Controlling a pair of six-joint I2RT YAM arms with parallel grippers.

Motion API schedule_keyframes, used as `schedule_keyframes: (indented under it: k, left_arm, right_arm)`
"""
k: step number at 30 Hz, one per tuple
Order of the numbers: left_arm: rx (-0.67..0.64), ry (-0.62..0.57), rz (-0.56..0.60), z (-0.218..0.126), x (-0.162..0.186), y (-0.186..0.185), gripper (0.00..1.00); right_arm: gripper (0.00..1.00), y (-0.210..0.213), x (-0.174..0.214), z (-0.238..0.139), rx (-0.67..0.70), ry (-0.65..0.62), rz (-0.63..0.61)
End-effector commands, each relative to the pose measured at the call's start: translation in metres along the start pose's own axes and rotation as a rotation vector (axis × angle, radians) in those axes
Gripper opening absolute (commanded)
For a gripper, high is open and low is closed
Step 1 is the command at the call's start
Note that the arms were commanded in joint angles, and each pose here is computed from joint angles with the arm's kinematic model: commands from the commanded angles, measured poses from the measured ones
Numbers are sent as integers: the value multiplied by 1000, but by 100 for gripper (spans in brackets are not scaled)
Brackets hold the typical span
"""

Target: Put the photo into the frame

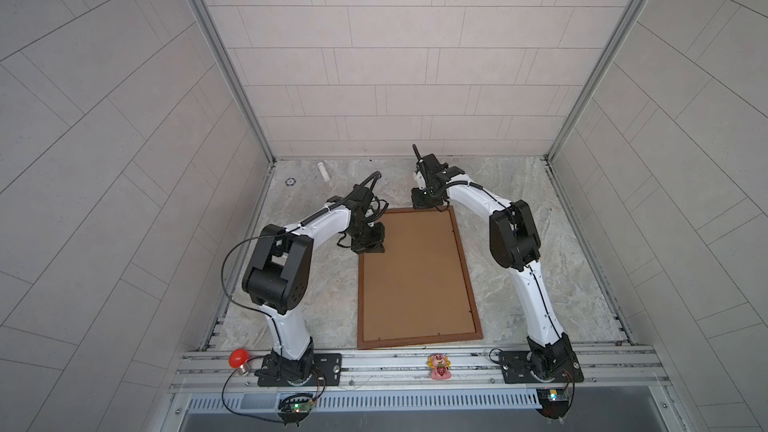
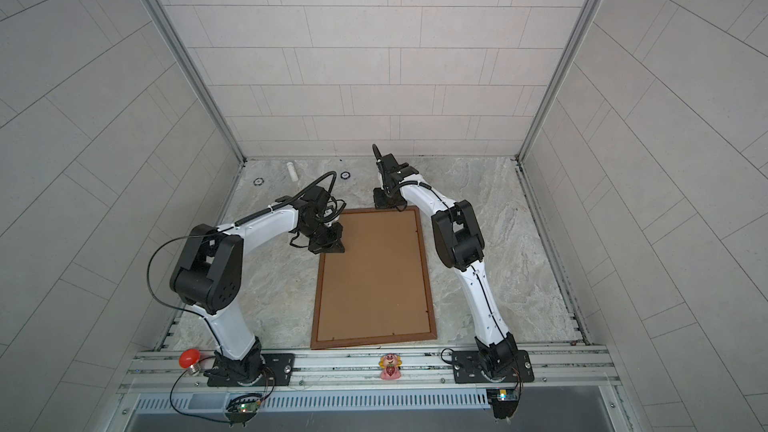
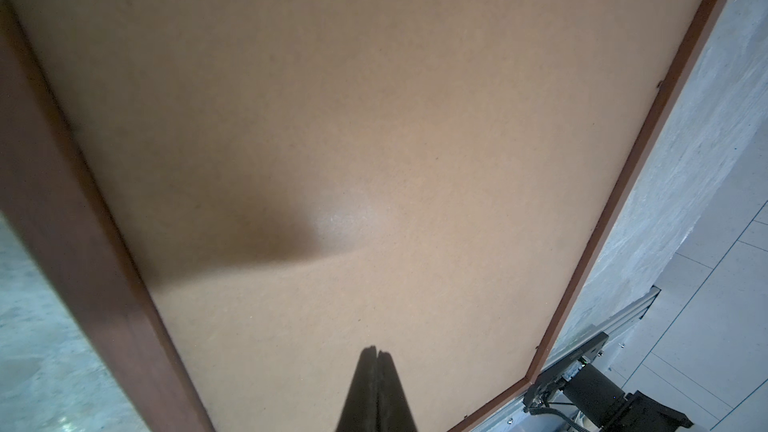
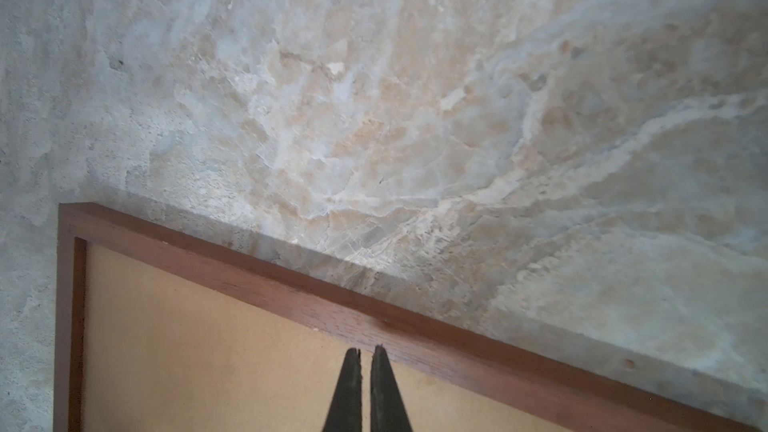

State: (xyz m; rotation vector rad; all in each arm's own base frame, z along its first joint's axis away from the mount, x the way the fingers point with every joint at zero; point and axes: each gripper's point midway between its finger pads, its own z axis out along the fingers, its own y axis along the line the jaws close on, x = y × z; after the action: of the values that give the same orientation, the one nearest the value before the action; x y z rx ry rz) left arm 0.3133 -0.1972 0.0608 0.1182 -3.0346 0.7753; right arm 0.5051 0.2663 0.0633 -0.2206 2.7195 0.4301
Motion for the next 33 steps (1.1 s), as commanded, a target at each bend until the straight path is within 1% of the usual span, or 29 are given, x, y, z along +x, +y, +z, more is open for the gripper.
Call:
schedule_keyframes:
  k: [1, 11, 33]
  left_arm:
    - [-4, 14, -1, 1, 4, 4, 0]
    - [-4, 15, 2, 0, 5, 4, 0]
    - [-3, 15, 3, 1, 4, 4, 0]
  right_arm:
    - [0, -4, 7, 9, 26, 31, -15]
    - [0, -7, 8, 15, 40, 37, -21]
    - [0, -15, 29, 26, 62, 103, -21]
